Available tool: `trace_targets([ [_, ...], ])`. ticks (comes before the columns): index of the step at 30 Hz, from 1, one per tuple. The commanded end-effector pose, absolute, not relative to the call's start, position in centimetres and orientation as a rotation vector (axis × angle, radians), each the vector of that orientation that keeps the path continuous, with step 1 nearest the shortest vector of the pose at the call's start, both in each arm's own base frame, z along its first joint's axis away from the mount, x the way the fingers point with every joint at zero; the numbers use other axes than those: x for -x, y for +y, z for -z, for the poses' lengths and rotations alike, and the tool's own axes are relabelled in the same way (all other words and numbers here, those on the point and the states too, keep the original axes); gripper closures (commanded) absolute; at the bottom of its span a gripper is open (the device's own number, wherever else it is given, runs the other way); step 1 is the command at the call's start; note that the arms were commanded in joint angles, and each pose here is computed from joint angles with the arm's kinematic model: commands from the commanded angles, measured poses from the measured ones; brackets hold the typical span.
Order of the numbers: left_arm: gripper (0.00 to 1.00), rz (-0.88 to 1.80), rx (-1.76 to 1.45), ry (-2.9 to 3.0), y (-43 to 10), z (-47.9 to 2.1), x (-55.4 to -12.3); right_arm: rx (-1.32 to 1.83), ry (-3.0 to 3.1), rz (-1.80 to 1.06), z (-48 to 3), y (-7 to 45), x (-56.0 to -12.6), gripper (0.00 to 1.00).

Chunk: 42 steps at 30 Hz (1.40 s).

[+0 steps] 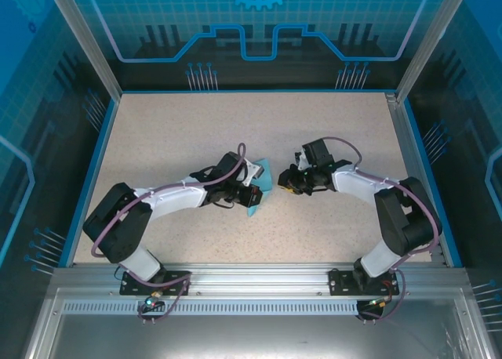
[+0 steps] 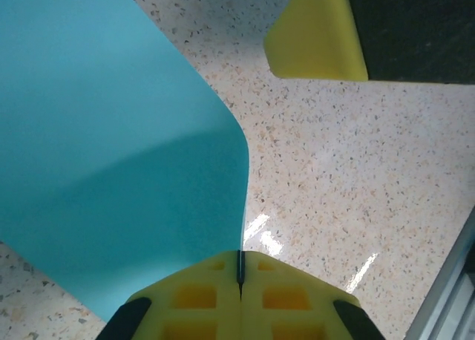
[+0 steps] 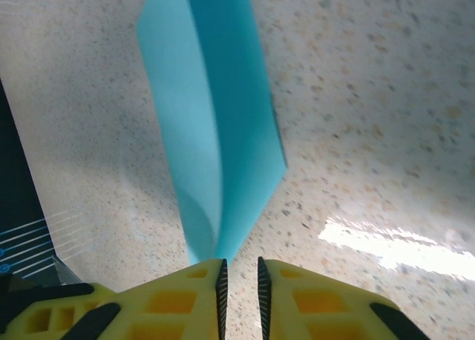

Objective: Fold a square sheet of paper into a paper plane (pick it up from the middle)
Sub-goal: Third fold the triangle at the center of the table.

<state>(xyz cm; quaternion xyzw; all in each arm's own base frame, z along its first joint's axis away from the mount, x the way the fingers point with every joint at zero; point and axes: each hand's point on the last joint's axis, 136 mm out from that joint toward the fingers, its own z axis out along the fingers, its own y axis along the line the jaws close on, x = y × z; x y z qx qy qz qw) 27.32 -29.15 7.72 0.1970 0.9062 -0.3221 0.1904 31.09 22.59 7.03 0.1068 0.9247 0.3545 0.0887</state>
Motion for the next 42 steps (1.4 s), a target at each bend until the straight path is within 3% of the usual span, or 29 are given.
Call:
trace_targets([
  [1,1.0,1.011,-0.562,2.58,-29.4,-7.3,-26.4,-0.228,2.718,-1.108,-8.2,24.4,-32.6,0.82],
  [15,1.0,1.048,-0.586,2.625,-29.5,-6.4,-26.2,-0.162,2.805,-1.18,-4.6,28.5,-36.2,0.85],
  [28,0.97,1.056,-0.536,2.655,-28.9,-6.3,-26.9,-0.044,2.999,-0.898,0.4,27.2,-34.8,0.86],
  [42,0.94,1.024,-0.448,2.722,-27.5,-5.0,-28.3,0.015,3.005,-0.864,0.2,26.9,-34.2,0.85],
])
